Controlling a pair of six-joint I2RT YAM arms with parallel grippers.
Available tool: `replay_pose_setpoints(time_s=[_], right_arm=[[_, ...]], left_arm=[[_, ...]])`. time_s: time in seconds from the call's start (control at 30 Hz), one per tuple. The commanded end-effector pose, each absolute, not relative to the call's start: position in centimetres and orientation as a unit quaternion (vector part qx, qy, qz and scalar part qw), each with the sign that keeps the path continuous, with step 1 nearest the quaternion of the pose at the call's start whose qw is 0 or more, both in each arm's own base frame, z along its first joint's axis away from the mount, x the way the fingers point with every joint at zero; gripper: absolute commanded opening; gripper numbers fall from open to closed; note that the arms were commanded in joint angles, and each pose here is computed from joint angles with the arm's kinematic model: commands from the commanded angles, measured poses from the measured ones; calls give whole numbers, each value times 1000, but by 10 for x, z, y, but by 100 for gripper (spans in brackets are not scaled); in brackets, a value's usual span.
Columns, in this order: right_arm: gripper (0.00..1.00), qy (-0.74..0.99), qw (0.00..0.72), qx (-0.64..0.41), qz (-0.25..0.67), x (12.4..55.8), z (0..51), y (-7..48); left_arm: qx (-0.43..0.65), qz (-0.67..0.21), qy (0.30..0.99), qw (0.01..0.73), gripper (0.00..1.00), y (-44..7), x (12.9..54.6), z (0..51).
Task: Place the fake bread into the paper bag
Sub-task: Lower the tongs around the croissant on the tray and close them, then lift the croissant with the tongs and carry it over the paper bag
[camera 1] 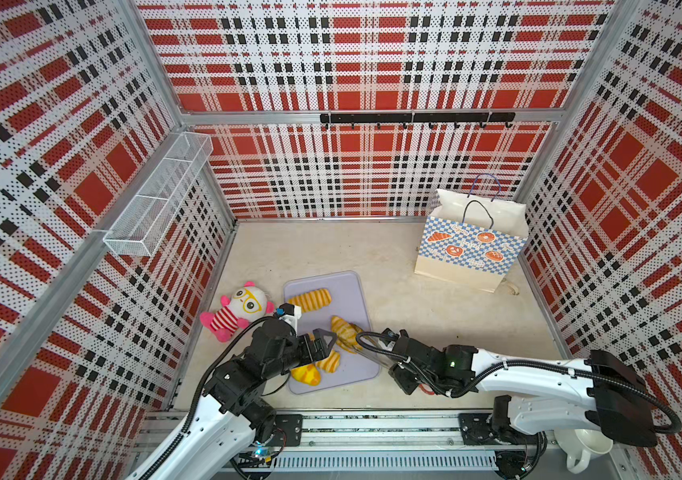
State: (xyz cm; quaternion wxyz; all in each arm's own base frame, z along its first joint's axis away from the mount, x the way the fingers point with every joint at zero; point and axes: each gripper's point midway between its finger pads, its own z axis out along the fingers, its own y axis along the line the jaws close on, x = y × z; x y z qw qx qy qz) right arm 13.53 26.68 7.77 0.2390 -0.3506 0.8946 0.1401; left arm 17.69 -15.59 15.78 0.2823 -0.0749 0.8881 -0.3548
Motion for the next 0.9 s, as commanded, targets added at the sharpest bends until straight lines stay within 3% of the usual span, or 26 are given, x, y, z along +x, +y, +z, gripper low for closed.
replay_pose_setpoints(time_s=[0.0,0.27,0.63,0.87], right_arm=[[37,892,254,-337,160,137,94,270],[36,888,269,-323,185,136,109,269],[22,886,309,-277,207,151,129,259],[20,866,374,-223,246,169,171,246]], left_arm=[[-63,-357,884,297,98,-157,179,170],[-64,-354,884,298,98,-157,180,170],[-67,-352,881,309,98,-156,185,179],[-66,-379,856,346,98,-159,194,204]])
